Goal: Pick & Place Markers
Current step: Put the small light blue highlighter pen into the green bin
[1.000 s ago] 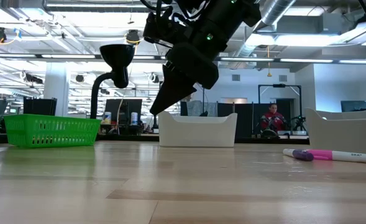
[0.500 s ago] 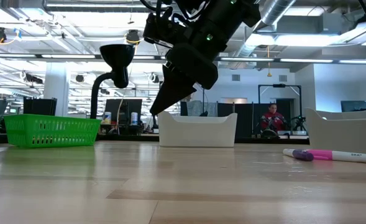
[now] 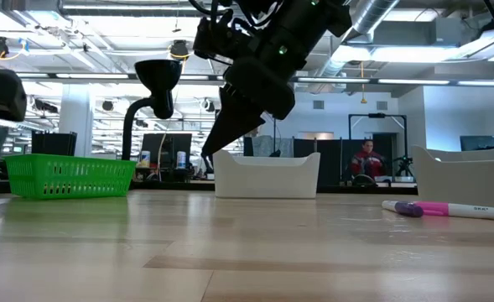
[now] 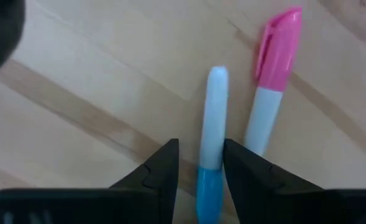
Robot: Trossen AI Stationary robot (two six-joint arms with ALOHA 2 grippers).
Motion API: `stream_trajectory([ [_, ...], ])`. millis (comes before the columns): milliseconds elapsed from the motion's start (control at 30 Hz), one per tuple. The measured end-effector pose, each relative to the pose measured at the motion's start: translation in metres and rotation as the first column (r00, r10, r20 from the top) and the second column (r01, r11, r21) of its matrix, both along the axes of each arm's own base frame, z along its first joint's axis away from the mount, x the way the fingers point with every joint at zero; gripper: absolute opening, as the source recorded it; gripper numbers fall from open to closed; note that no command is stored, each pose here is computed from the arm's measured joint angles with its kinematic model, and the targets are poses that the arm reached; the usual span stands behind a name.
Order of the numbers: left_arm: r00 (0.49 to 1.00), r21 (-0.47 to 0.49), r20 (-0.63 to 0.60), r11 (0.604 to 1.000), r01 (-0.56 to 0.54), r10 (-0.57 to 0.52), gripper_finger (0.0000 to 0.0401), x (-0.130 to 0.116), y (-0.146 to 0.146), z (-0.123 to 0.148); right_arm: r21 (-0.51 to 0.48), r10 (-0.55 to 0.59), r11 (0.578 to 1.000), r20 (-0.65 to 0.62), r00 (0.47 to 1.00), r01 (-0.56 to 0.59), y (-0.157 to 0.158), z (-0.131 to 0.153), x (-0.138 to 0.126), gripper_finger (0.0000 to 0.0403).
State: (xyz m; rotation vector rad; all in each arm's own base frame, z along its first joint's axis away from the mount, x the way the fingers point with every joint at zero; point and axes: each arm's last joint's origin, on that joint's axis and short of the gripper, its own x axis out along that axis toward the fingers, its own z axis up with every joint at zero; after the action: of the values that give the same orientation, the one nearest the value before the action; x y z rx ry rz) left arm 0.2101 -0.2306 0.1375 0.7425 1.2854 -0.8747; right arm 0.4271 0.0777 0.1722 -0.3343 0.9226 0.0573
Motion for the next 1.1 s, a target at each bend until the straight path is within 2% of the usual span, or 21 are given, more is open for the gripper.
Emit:
stream_trajectory([
  [133, 1.000, -0.005, 0.029, 1.000, -0.002, 0.003, 0.0101, 0.001, 0.000, -0.002, 0.005, 0.004, 1.000, -0.001, 1.000, -0.004, 0.000, 0.000, 0.000, 0.0000],
  [400, 0.998, 0.002, 0.062, 1.000, -0.024, 0.024, 0.0032, 0.006, 0.003, 0.001, 0.005, 0.004, 1.000, -0.001, 1.000, -0.004, 0.000, 0.000, 0.000, 0.0000],
  [533, 0.981, 0.007, 0.176, 0.996, -0.087, 0.084, 0.0035, 0.009, 0.009, 0.021, 0.007, 0.006, 1.000, -0.002, 1.000, -0.006, 0.000, 0.000, 0.000, 0.0000],
  [667, 0.935, -0.060, 0.267, 0.973, -0.223, 0.231, 0.0048, 0.009, 0.021, 0.052, 0.008, 0.005, 1.000, -0.002, 1.000, -0.005, 0.000, 0.000, 0.000, 0.0000],
  [767, 0.880, -0.089, 0.332, 0.940, -0.330, 0.340, 0.0042, 0.009, 0.037, 0.074, 0.007, 0.008, 1.000, -0.003, 1.000, -0.008, 0.002, 0.000, 0.000, 0.0000],
  [867, 0.836, -0.045, 0.380, 0.911, -0.409, 0.395, 0.0037, 0.006, 0.061, 0.092, 0.008, 0.015, 1.000, -0.003, 1.000, -0.015, 0.004, 0.000, -0.001, 0.0000],
  [933, 0.800, -0.004, 0.409, 0.878, -0.479, 0.439, 0.0041, 0.006, 0.083, 0.101, 0.013, 0.021, 1.000, -0.004, 1.000, -0.021, 0.005, 0.000, -0.001, 0.0000],
  [1033, 0.715, 0.013, 0.408, 0.780, -0.626, 0.567, 0.0049, 0.009, 0.121, 0.105, 0.033, 0.036, 0.999, -0.008, 0.999, -0.036, 0.006, 0.000, -0.001, 0.0000],
  [1100, 0.625, -0.010, 0.361, 0.673, -0.739, 0.692, 0.0050, 0.008, 0.147, 0.098, 0.044, 0.043, 0.998, -0.009, 0.999, -0.043, 0.006, 0.000, -0.001, 0.0000],
])
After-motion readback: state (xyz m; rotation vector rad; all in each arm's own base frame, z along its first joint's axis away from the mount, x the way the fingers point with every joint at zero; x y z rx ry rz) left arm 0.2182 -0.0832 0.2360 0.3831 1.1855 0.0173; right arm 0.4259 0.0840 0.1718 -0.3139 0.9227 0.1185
